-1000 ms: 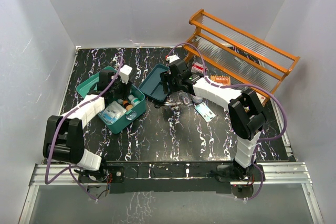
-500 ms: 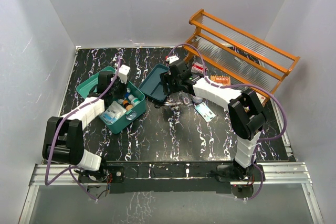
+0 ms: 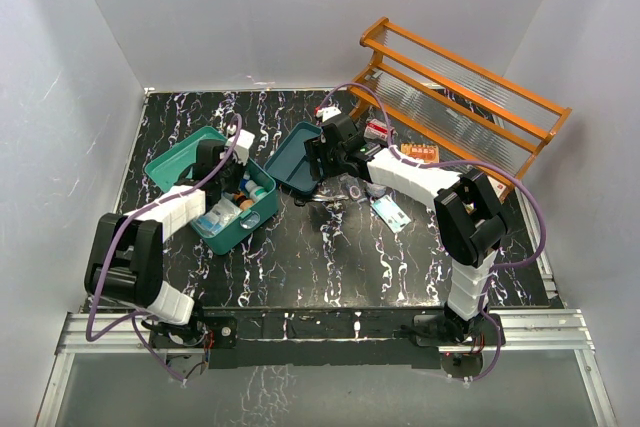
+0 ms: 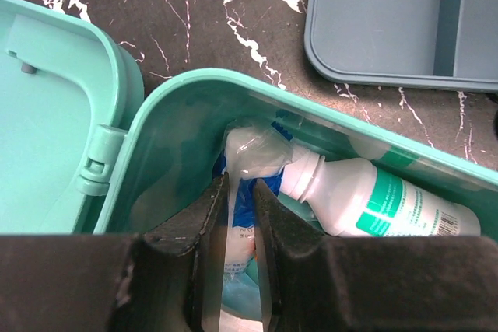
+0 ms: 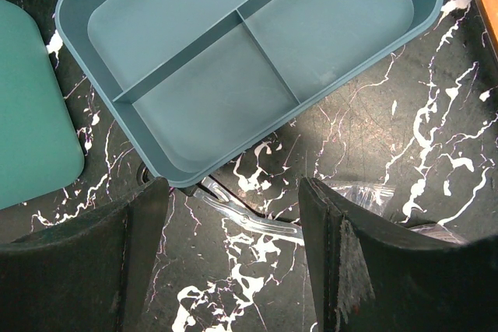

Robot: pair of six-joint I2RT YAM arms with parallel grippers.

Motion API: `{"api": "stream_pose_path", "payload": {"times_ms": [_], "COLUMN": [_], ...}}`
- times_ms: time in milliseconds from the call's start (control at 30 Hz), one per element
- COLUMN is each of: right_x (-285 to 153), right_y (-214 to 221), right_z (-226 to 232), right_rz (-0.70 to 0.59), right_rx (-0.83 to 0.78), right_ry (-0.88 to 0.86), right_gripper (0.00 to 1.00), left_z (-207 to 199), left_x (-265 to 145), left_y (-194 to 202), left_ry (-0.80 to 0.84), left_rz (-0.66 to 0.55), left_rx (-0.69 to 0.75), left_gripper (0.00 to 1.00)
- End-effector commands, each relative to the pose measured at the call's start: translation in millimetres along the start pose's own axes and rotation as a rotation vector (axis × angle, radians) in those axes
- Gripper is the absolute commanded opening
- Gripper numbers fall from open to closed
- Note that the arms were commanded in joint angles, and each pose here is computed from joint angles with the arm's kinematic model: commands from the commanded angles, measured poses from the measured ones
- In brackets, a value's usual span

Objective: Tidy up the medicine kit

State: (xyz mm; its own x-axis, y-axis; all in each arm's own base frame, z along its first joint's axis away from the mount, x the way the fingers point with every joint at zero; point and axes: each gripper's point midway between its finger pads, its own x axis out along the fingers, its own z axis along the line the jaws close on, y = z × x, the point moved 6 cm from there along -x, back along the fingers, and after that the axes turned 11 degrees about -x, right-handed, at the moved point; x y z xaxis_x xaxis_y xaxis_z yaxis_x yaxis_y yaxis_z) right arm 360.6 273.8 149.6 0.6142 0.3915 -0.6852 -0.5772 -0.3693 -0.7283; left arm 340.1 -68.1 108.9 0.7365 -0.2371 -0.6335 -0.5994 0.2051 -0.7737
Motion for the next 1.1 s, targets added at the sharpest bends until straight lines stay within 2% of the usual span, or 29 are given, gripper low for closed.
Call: {"api": "stream_pose_path", "payload": {"times_ms": [0, 267, 533, 600, 1067], "right_x": [-8, -9, -13, -15, -24], "right_y": [-21, -19, -19, -19, -22], "right_z": [-1, -1, -2, -2, -6], "right_rz": [-0.079, -0.077, -0.081, -0.083, -0.105], "right_rx": [0.007, 0.008, 0.008, 0.008, 0.017], "right_ry": [0.001, 0.003, 0.005, 0.006, 0.025], "right_gripper": [0.65, 0.66, 0.65, 0.65, 0.65], "left_z": [4, 5, -25, -26, -13], "left_x": [3, 9, 9, 7, -16], "left_y": [7, 10, 13, 13, -30], "left_ry": [-0.072, -0.157, 0.089, 0.100, -0.024], "left_rz": [0.019, 0.020, 0.041, 0.047, -0.082], "left_rx": [-0.002, -0.081, -0.115, -0.114, -0.160], "left_gripper": [0.18, 0.21, 0.23, 0.23, 0.37]}}
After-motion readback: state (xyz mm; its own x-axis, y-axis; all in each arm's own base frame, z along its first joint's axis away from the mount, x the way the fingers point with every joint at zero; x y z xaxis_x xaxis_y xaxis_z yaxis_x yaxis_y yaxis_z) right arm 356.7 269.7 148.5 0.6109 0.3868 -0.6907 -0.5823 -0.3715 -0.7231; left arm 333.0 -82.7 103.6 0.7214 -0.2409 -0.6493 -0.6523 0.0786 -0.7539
